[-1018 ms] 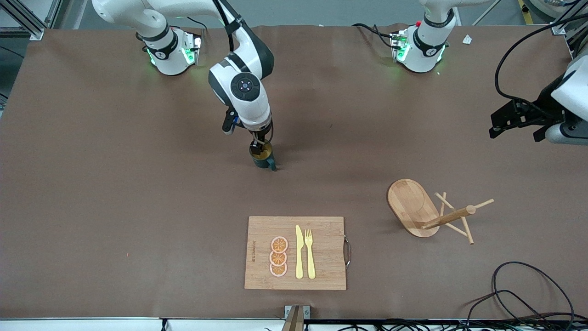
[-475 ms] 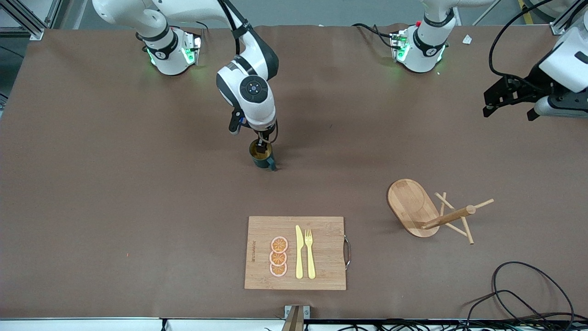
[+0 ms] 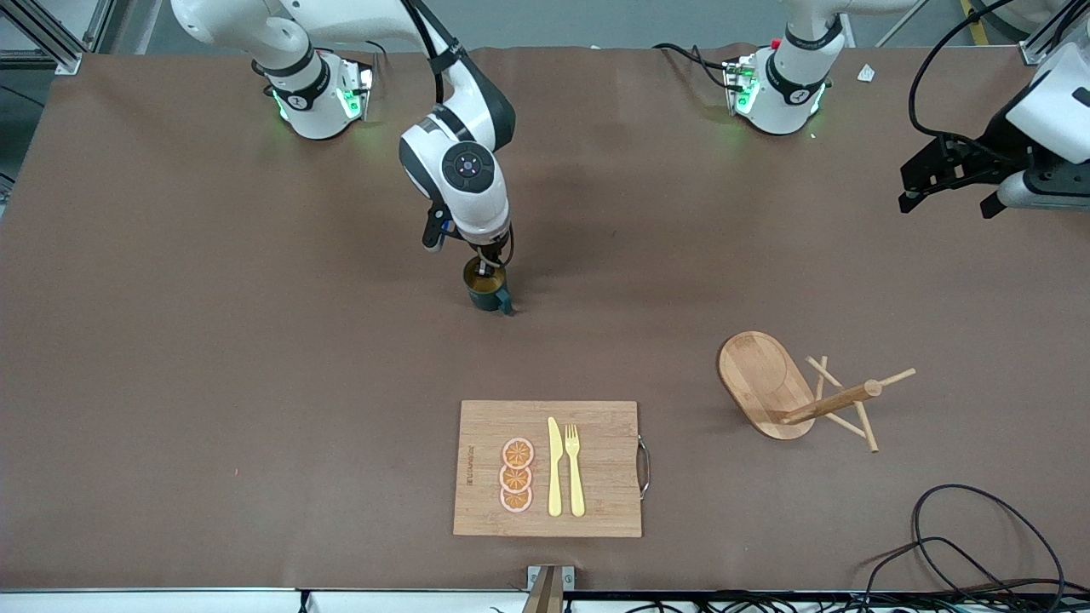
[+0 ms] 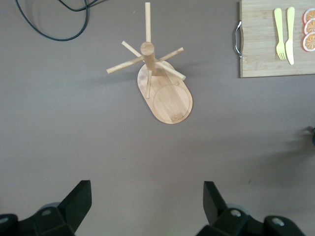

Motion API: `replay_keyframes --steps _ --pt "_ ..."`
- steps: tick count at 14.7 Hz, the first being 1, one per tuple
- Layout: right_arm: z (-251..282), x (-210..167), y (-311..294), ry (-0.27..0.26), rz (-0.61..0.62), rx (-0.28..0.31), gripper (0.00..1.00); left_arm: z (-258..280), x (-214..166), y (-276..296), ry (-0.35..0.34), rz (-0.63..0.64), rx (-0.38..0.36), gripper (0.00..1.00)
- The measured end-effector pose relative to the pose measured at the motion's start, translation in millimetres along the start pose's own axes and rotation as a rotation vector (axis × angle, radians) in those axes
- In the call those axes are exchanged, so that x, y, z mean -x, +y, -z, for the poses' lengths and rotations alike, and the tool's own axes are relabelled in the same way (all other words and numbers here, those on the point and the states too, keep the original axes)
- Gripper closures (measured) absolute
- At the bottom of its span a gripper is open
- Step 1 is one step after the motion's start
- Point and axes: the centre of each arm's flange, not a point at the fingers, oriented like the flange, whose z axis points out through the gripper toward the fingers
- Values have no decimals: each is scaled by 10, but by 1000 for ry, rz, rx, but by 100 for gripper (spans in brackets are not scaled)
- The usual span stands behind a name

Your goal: Transfer cup from left to right arm and place

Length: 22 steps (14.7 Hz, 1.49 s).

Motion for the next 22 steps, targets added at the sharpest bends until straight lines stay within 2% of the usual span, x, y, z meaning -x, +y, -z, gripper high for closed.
replay_keyframes --steps 1,4,8,12,16,22 --pt "24 -3 -23 -4 16 -7 93 6 2 -14 1 3 0 0" --pt "98 -97 -116 8 159 6 94 5 3 -43 1 30 0 0" --pt "386 -388 -374 17 456 48 94 -2 -2 -151 -1 62 -3 0" --pt "791 -920 -730 1 747 98 94 -16 -3 -216 -3 54 -10 0" --pt "966 -1479 -1168 -37 1002 96 94 -44 -15 -211 -3 31 -10 0" --pt "1207 -2586 -1846 -130 1604 111 94 -91 -55 -204 2 30 -10 0"
